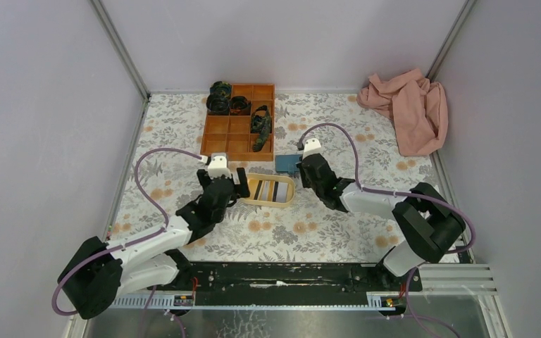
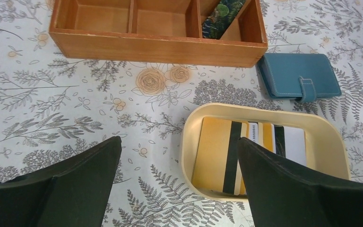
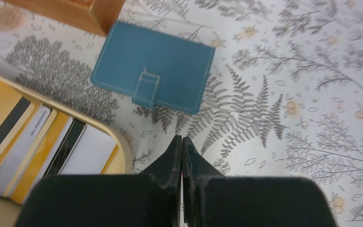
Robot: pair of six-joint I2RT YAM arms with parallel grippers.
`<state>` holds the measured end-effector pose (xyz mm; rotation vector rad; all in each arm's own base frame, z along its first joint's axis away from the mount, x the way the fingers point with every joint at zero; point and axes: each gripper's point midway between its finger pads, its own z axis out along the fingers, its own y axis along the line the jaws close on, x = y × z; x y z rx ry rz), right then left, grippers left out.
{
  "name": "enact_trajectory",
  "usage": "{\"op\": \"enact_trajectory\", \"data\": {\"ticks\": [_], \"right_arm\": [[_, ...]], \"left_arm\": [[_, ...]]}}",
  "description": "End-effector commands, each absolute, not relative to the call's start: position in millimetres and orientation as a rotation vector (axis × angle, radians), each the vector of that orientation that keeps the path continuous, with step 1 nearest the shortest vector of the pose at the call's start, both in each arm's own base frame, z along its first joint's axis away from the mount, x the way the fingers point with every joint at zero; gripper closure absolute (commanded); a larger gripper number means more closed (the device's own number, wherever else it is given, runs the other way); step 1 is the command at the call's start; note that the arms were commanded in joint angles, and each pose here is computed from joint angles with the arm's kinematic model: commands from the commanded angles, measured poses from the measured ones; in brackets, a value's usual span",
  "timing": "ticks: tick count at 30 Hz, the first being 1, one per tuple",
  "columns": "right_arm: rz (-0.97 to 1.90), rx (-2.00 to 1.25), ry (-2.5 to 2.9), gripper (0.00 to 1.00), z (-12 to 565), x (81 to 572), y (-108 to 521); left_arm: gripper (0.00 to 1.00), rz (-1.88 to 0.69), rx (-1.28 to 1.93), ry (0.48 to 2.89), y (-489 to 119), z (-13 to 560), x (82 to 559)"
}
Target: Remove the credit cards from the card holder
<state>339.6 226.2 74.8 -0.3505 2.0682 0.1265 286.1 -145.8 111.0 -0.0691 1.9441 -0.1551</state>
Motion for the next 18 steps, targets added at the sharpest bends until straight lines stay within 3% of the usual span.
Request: {"op": "enact_trajectory", "data": {"ticks": [1, 18], "right_arm": [[0.183, -0.406, 2.158, 1.0, 65, 331, 237], [0.357, -0.633, 2.235, 1.0, 47, 306, 281]], "left_arm": [[0.0, -0.273, -0.081, 1.894, -162, 123, 295], [0.03, -0.262, -0.191, 1.885, -142, 120, 299]]}}
